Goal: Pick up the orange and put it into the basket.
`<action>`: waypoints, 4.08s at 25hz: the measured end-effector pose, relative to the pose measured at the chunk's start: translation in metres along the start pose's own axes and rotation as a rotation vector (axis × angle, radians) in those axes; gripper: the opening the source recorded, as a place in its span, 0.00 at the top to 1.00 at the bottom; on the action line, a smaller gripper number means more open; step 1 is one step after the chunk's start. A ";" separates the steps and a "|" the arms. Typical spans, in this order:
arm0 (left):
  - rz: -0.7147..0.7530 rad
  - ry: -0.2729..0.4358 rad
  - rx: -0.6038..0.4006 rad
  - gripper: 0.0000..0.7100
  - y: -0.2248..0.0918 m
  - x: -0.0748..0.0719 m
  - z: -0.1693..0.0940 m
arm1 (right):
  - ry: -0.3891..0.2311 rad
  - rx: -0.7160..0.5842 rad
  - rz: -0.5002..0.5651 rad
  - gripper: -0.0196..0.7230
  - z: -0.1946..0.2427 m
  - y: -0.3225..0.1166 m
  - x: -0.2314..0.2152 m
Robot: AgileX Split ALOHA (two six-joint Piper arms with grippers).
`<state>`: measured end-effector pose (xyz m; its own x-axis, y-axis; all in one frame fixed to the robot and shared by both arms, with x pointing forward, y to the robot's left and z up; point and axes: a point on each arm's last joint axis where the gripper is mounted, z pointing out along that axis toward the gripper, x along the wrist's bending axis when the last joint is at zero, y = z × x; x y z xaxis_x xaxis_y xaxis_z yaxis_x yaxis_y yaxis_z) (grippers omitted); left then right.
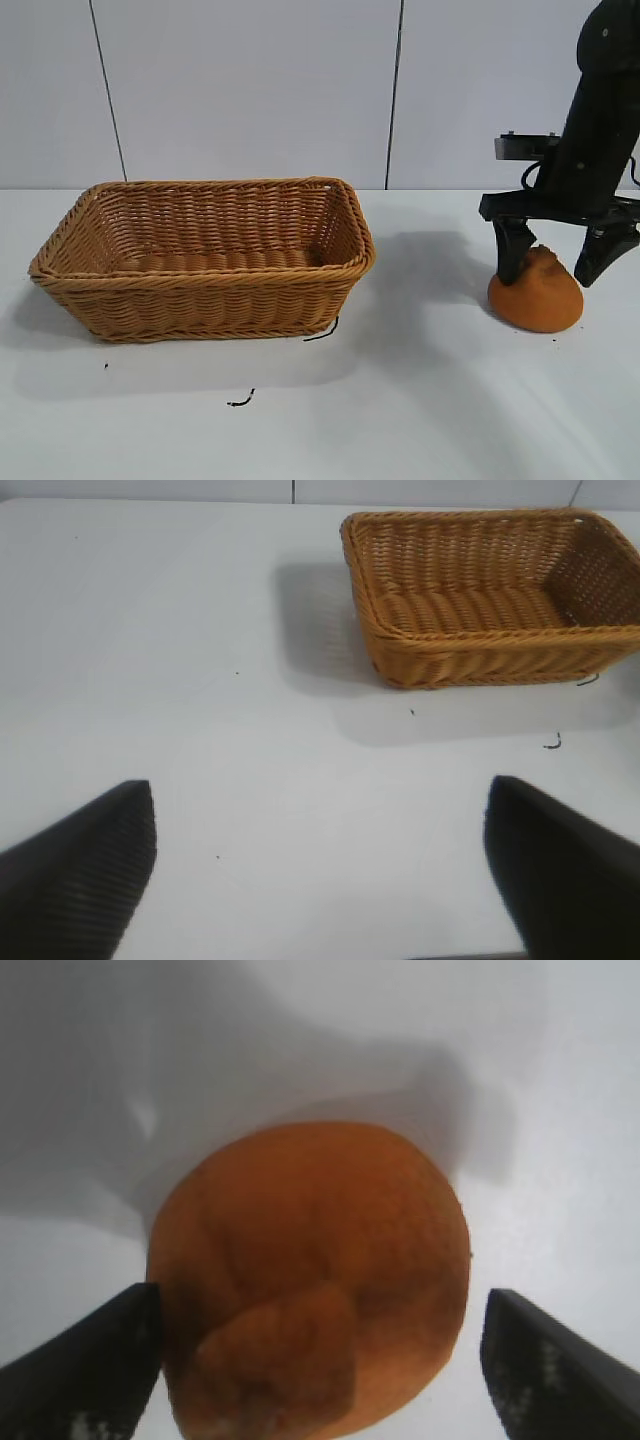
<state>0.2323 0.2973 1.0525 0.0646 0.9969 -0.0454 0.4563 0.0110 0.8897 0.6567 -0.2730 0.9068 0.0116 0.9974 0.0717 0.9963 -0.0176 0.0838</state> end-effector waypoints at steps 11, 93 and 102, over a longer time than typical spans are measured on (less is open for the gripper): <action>0.000 0.000 0.002 0.10 0.000 0.000 0.000 | 0.013 -0.005 0.012 0.90 -0.001 0.001 0.001; 0.000 0.000 0.000 0.10 0.000 0.000 0.000 | -0.043 -0.423 -0.114 0.11 -0.151 0.084 0.077; 0.000 0.000 0.000 0.10 0.000 0.000 0.000 | -0.038 -0.414 0.030 0.11 -0.154 0.092 0.013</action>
<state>0.2322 0.2973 1.0525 0.0646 0.9969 -0.0454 0.4566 0.0110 0.8896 0.7354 -0.2721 1.0688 0.0512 0.9977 0.0437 0.8773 -0.0658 0.4753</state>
